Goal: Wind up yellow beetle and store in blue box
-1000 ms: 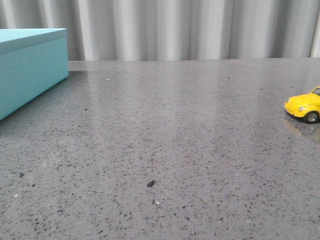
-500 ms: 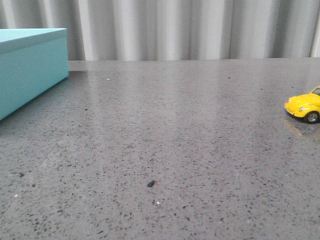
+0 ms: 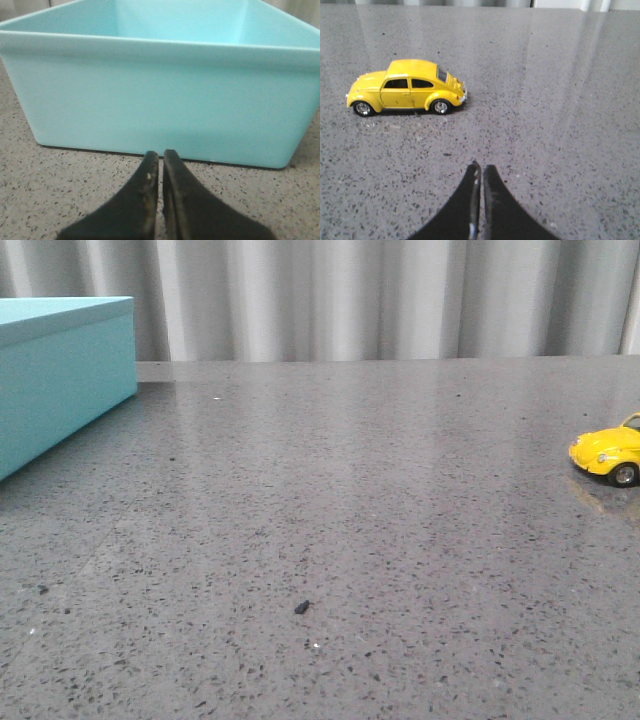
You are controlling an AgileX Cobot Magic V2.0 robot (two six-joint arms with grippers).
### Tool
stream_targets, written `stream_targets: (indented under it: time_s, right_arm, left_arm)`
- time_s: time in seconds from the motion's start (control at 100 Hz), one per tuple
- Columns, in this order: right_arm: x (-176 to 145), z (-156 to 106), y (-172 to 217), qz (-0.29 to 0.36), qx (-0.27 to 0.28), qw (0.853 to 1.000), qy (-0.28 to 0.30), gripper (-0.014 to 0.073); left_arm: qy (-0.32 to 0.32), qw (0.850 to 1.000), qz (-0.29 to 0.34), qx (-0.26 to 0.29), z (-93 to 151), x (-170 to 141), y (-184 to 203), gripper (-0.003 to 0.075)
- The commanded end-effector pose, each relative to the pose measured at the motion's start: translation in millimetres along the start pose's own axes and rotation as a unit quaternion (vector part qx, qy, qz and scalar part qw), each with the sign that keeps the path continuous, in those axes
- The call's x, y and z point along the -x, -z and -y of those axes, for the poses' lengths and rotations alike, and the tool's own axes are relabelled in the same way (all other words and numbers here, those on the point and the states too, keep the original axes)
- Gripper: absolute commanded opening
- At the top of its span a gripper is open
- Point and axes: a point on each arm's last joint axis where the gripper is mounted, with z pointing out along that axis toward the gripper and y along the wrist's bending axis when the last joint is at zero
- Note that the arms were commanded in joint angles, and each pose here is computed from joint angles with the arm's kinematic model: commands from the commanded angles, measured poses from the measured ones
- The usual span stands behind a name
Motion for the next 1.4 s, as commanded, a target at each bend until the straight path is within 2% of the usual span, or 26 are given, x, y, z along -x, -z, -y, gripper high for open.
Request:
stream_targets:
  time_s: [0.0, 0.13, 0.23, 0.45, 0.6, 0.73, 1.26, 1.39]
  right_arm:
    - [5.4, -0.5, 0.2, 0.061, -0.001, 0.998, 0.007, -0.0041]
    - [9.1, -0.7, 0.7, 0.082, 0.000, 0.997, 0.007, -0.0041]
    - [10.4, -0.8, 1.0, 0.089, 0.001, 0.996, 0.007, -0.0041]
    - [13.3, -1.0, 1.5, 0.105, 0.002, 0.994, 0.006, -0.0041]
    - [18.5, -1.3, 2.8, 0.134, 0.007, 0.991, -0.019, -0.0041]
    - [17.2, -1.3, 2.4, 0.127, 0.006, 0.992, -0.019, -0.0041]
    - [17.2, -1.3, 2.4, 0.127, 0.006, 0.992, -0.019, -0.0041]
    - [19.9, -1.1, 3.5, 0.128, 0.006, 0.992, -0.019, -0.0041]
  left_arm:
    - [0.011, 0.999, 0.053, 0.002, -1.1, 2.1, 0.6, -0.0021]
    - [0.021, 0.998, 0.066, 0.001, -1.0, 4.3, 0.9, -0.0021]
    - [0.075, 0.994, 0.082, -0.007, -0.4, 7.4, 1.4, -0.0021]
    - [0.075, 0.994, 0.083, -0.007, -0.4, 7.5, 1.4, -0.0021]
    - [0.075, 0.992, 0.099, -0.005, -1.0, 10.3, 1.9, -0.0021]
    - [0.076, 0.989, 0.124, -0.002, -1.9, 14.7, 2.9, -0.0021]
    - [0.076, 0.989, 0.124, -0.002, -1.9, 14.7, 2.9, -0.0021]
    - [0.075, 0.989, 0.130, -0.006, -0.6, 22.9, 5.7, -0.0021]
